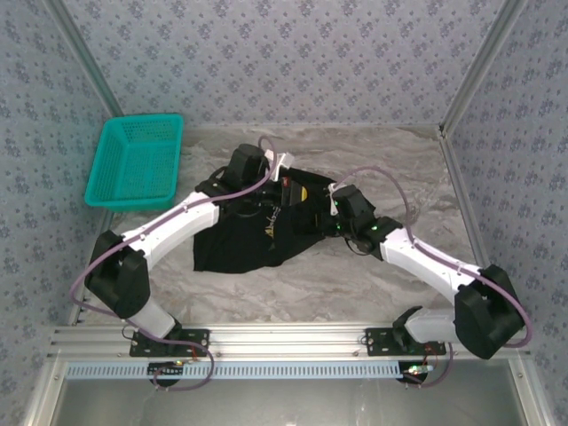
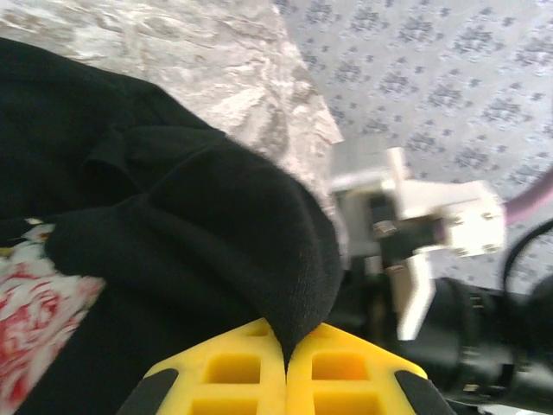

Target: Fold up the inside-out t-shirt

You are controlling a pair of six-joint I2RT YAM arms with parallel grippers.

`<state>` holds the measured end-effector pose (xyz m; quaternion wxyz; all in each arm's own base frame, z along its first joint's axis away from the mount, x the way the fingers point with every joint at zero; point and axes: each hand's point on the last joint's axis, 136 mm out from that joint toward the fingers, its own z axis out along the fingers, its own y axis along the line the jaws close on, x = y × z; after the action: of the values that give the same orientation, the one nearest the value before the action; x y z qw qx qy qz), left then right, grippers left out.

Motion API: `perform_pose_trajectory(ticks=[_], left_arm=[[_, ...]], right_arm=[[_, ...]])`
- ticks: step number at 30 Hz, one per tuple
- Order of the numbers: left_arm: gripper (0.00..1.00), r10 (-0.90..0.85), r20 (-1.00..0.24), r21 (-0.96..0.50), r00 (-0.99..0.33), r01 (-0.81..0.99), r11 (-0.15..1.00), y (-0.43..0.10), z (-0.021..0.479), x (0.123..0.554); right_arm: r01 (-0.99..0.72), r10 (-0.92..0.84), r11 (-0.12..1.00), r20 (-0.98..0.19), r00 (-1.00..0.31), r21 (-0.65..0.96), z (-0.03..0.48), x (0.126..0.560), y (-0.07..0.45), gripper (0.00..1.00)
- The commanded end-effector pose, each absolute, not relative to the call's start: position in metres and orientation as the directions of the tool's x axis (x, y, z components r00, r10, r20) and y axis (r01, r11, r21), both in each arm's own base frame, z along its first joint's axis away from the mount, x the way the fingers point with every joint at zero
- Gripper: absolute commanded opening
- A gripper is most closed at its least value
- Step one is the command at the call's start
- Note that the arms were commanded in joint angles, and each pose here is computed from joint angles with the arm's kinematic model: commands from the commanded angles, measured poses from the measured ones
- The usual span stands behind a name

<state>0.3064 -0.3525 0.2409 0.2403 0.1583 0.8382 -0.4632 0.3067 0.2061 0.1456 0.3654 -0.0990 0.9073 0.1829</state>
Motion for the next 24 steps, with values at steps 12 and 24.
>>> perform_pose_trajectory(ticks=[12,24], left_arm=[[0.0,-0.045,-0.725,-0.361,-0.687,0.323,0.875,-0.271,0.216,0.385],[0.15,-0.004,-0.713,-0.238,-0.701,0.237,0.942,-0.238,0.206,0.399]], right_arm=[[-0.593,0.094,0.564,-0.758,-0.645,0.575,0.242,0.258,0.197,0.09],[-0.472,0.16,0.624,-0.693,-0.703,0.623,0.223,0.276,0.175,0.02]])
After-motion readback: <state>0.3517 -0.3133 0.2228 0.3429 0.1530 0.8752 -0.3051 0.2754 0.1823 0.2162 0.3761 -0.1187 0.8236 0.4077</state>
